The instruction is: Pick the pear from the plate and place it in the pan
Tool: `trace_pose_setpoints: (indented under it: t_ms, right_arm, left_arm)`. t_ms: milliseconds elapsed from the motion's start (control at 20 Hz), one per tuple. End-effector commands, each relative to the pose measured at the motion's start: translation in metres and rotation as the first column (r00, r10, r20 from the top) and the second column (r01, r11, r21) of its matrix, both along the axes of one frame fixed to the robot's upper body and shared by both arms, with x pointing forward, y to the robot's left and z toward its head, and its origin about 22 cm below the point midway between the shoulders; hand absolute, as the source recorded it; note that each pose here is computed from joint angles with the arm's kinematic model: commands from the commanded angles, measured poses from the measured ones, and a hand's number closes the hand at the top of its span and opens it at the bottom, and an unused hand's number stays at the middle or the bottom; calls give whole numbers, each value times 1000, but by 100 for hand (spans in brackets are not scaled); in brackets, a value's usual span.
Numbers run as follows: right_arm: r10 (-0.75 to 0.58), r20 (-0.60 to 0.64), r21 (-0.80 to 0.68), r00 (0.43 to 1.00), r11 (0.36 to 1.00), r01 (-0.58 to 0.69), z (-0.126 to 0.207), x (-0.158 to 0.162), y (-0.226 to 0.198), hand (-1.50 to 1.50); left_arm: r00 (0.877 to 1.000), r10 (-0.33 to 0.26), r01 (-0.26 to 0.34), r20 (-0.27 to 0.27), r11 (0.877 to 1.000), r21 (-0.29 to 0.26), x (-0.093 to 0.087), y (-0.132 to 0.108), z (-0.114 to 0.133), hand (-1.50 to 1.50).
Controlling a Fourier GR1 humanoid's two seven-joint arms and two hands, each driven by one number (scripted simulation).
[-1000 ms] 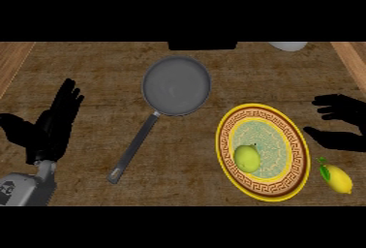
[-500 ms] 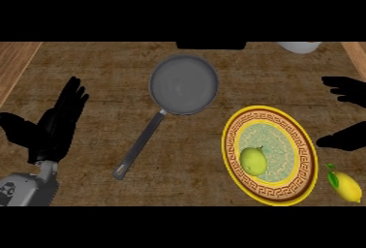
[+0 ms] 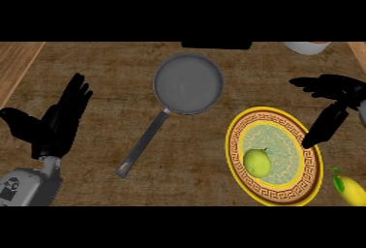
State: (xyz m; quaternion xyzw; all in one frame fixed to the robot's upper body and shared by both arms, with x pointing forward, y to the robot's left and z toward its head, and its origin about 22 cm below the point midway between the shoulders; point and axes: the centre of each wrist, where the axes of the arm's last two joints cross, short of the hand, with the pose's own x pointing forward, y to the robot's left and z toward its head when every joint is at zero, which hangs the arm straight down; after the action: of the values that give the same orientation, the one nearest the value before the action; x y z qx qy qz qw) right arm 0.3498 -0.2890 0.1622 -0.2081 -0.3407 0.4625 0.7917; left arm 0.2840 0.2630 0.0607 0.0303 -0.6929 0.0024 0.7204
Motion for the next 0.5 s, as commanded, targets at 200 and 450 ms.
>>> trace_pose_setpoints:
  t_ms: [200, 450]
  right_arm:
    - [189, -376, -29, 907, 976, -215, -31, 19, 42, -150]
    - [231, -390, -42, 891, 963, -268, -21, 32, 75, -150]
  left_arm:
    - [1000, 14, -14, 4, 1000, -7, 10, 4, 9, 0]
    - [999, 34, -34, -11, 999, -7, 1, -11, -3, 0]
